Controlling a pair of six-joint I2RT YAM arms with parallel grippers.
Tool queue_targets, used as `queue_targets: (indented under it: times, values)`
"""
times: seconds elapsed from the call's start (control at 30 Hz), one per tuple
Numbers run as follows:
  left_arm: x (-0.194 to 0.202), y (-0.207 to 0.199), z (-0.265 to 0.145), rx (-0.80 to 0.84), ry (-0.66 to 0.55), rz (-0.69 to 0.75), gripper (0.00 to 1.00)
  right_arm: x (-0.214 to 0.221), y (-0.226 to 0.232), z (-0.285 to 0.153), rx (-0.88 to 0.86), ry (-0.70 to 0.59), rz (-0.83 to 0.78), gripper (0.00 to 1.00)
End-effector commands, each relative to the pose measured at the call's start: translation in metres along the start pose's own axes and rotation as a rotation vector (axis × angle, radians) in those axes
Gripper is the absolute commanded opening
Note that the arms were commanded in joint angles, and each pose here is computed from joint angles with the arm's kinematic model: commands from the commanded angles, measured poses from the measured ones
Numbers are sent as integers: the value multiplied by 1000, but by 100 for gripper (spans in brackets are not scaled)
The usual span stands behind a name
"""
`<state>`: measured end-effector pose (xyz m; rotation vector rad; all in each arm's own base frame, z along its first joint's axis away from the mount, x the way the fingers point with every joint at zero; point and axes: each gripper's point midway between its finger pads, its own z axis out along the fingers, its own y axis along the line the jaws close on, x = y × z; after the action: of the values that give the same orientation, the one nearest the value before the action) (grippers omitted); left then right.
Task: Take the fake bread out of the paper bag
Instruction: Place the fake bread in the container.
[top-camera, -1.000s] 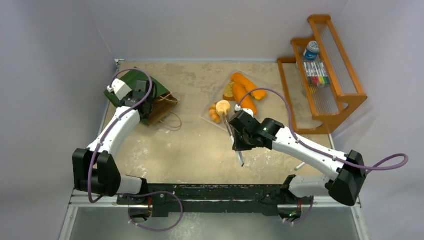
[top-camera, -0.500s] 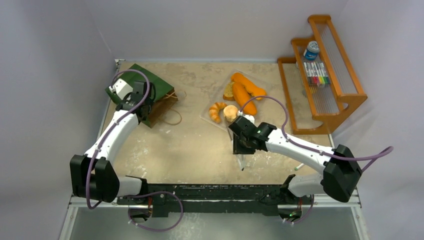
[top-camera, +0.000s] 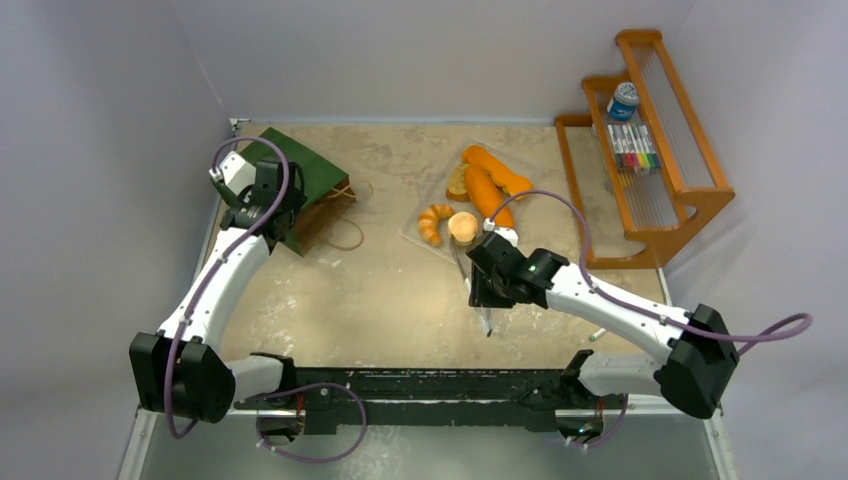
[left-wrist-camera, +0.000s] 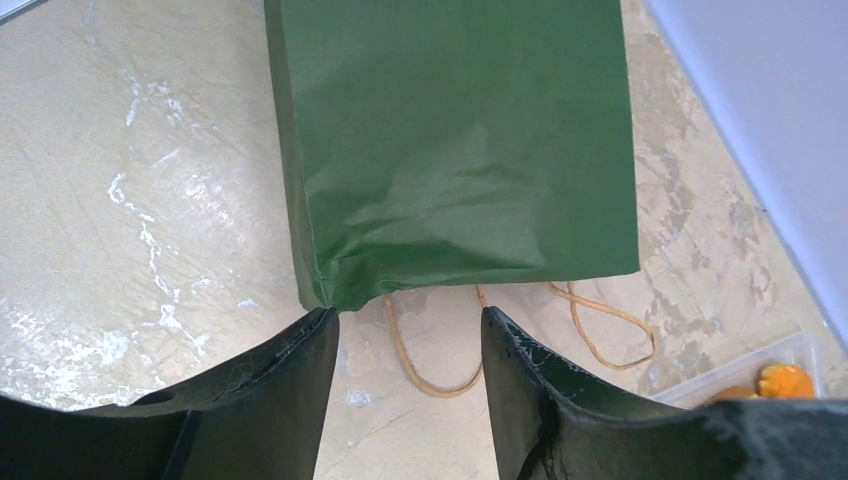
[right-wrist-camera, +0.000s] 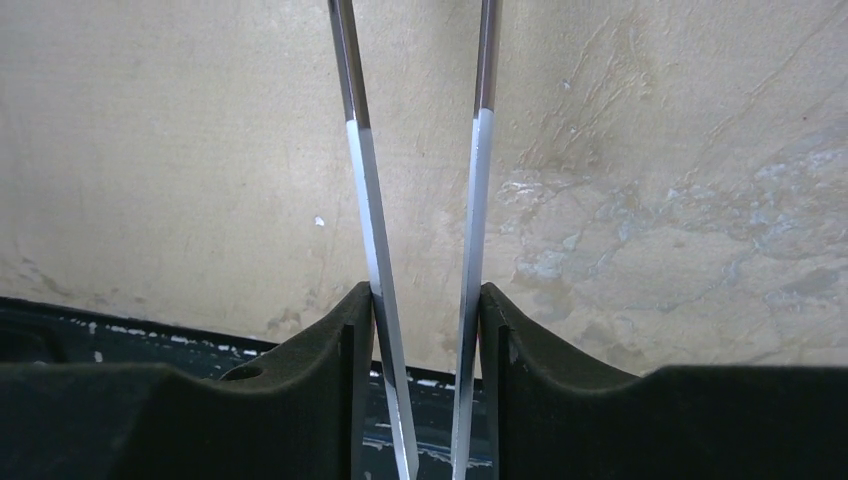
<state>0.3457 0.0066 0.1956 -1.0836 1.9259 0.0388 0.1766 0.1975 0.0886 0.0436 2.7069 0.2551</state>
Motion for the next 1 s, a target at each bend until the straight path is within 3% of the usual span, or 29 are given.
queue_targets:
  times: [0.0,0.97]
  values:
    - [-29,-18,-17,70,-54,-35,54,-12,-2,-21,-12,-62,35,41]
    - [-36,-26,-18,95,-74,-62,54,-38,-1,-73,-20,-131,73,41]
